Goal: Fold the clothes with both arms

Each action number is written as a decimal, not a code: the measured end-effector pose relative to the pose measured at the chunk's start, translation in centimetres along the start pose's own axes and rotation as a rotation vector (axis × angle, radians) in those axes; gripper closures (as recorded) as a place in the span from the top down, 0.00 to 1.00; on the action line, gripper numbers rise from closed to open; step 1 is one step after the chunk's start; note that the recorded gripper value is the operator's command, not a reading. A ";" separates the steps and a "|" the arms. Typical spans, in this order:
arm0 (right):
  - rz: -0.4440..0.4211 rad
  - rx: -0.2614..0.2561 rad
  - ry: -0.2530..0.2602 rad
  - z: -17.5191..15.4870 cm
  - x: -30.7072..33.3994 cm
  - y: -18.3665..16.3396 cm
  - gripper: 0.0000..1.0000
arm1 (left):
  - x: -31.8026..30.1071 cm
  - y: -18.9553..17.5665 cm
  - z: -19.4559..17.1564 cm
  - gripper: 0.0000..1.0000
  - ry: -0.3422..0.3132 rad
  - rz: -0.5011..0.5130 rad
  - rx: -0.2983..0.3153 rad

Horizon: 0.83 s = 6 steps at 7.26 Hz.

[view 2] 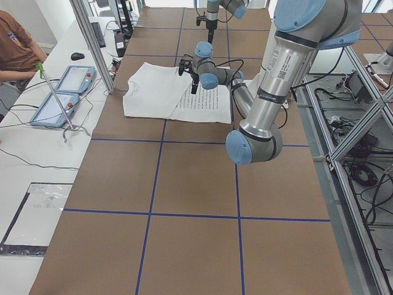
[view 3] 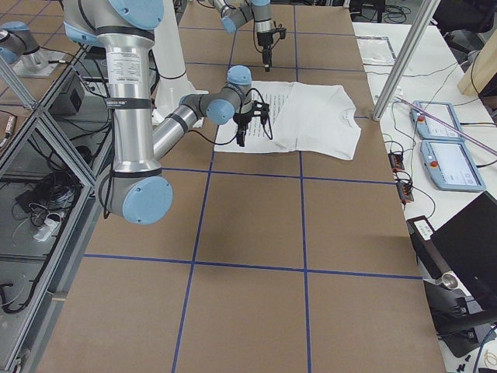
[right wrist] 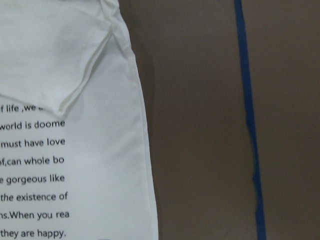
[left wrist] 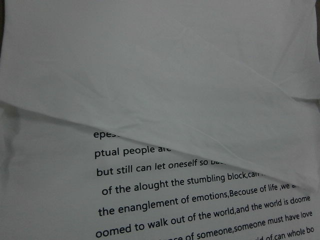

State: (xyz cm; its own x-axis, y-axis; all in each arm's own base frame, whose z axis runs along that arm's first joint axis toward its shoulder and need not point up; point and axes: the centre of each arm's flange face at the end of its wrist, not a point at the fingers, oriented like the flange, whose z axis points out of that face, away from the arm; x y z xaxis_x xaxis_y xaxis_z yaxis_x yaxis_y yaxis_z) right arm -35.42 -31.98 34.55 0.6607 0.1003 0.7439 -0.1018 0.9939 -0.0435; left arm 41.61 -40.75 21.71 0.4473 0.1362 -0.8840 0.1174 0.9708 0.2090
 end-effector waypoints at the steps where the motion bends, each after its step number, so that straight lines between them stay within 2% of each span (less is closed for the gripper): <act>1: 0.002 0.006 0.012 2.5 -1.1 3.1 1.00 | -0.3 0.6 -1.9 1.00 -0.005 0.016 -0.002; 3: -0.022 -0.012 0.047 7.1 -2.7 6.8 0.99 | -0.4 1.1 -3.3 1.00 -0.013 0.026 -0.003; 6: -0.039 -0.028 0.078 10.3 -3.7 8.2 0.96 | -0.6 1.1 -3.4 1.00 -0.018 0.027 -0.002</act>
State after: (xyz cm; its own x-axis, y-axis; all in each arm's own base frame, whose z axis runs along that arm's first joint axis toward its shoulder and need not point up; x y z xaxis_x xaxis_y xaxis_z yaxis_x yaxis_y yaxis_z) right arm -46.40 -24.72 38.30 0.7201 0.0635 0.6910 -0.0547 0.9979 -0.0347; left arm 38.48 -39.10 21.02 0.4666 0.1590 -0.8701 0.1033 0.9672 0.2322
